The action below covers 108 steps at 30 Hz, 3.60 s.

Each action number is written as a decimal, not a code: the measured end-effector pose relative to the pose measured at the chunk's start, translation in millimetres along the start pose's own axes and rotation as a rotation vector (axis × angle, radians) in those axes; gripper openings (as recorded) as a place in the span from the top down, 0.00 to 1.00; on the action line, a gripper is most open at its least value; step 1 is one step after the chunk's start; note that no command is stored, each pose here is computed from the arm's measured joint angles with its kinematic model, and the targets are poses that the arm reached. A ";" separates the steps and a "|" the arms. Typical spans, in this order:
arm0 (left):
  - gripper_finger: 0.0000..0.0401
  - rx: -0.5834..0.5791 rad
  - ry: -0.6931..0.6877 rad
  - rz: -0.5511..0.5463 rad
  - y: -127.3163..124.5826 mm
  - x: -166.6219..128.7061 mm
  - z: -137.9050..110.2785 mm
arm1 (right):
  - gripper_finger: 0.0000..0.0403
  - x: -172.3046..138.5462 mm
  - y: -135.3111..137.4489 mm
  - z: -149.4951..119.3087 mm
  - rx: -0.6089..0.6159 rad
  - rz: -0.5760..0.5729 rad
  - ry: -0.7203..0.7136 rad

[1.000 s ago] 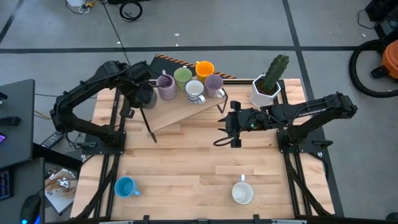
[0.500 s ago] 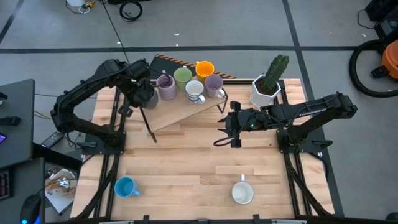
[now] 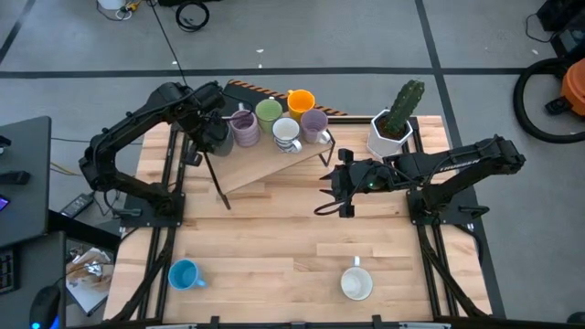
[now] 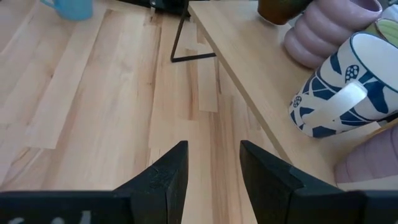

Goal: Place coffee mugs
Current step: Put the dark green mug on the shelf, then put the blue mug on the shelf

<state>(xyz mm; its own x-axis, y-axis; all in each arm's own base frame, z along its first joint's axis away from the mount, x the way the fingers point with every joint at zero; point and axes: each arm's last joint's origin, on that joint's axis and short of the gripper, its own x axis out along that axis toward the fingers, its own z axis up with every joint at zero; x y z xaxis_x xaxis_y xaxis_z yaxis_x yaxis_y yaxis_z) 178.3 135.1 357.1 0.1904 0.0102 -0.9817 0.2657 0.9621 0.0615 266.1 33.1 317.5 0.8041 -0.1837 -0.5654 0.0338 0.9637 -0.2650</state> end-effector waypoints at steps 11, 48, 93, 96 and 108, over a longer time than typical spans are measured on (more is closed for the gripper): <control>0.89 -0.037 0.004 -0.002 2.2 1.1 -0.9 | 0.63 0.1 0.2 0.1 -0.003 0.001 -0.001; 0.85 -0.151 0.043 0.003 12.6 11.3 3.8 | 0.63 0.2 0.8 0.7 -0.002 0.022 -0.009; 0.60 -0.374 -0.229 0.227 -51.0 -61.7 65.3 | 0.63 -2.3 6.8 -15.5 0.025 0.072 0.156; 0.60 -0.347 -0.217 0.180 -69.1 -49.4 77.8 | 0.63 -6.6 16.9 -19.8 0.014 0.101 0.201; 0.60 -0.239 -0.221 0.079 -126.7 19.5 113.5 | 0.63 -12.9 35.4 -22.1 -0.031 0.210 0.226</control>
<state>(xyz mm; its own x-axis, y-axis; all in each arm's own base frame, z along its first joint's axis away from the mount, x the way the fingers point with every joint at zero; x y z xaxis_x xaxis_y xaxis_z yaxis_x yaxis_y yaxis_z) 255.6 -17.6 350.7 0.4088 0.0533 -0.9111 0.0178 0.9976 0.0663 243.8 65.3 298.1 0.6395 -0.0230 -0.7685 -0.1404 0.9793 -0.1461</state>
